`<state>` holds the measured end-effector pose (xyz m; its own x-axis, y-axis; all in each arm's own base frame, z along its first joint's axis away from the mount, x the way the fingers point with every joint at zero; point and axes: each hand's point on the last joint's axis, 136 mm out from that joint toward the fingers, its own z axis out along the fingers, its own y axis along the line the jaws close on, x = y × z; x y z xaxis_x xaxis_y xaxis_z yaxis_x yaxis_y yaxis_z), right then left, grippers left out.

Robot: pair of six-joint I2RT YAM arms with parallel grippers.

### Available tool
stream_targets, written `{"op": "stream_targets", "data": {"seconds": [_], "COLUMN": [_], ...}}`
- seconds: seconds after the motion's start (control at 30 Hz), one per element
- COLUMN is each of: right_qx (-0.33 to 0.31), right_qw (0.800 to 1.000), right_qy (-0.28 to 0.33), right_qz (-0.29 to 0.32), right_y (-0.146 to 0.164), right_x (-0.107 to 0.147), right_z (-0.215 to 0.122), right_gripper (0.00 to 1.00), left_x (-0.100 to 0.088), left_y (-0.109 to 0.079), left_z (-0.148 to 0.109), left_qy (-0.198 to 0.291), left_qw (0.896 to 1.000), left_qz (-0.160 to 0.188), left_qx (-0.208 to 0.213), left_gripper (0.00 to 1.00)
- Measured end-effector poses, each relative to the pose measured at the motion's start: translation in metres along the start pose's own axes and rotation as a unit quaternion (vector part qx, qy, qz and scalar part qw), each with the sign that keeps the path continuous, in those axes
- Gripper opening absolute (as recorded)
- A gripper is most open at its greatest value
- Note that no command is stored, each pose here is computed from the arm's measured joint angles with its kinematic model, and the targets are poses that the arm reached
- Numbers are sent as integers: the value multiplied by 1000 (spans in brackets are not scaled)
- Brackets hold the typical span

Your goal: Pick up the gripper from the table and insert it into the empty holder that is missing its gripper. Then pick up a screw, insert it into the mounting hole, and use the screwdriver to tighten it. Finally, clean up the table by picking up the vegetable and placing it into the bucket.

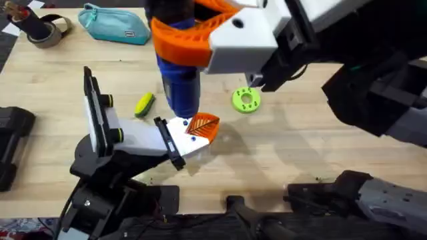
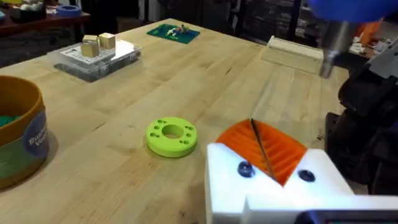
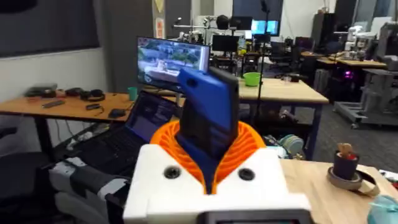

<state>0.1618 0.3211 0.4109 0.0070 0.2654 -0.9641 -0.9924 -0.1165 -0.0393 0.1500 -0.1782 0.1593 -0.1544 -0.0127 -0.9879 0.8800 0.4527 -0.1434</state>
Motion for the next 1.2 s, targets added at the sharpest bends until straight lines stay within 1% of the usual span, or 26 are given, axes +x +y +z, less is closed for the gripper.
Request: {"op": "stream_targets", "data": {"seconds": [0.17,0.33,0.53,0.63,0.93,1.2], "right_qx": [-13,-21,-7,-7,-4,-9], "right_qw": [1000,998,1000,1000,1000,1000], "right_qy": [-2,-27,-18,-18,-9,-6], "right_qz": [-4,-43,-25,-22,4,9], "right_y": [5,10,3,1,-19,-19], "right_x": [-2,-11,3,7,34,37], "right_z": [0,-6,-13,-12,-7,-6], "right_gripper": [31,33,31,31,32,31], "left_x": [2,3,3,3,3,3], "left_y": [0,0,0,0,0,0], "left_z": [0,0,0,0,0,0], "left_qy": [4,6,6,6,6,6], "left_qw": [1000,1000,1000,1000,1000,1000], "left_qz": [1,7,8,8,8,8], "left_qx": [-1,1,1,1,1,1], "left_gripper": [11,11,11,11,11,11]}}
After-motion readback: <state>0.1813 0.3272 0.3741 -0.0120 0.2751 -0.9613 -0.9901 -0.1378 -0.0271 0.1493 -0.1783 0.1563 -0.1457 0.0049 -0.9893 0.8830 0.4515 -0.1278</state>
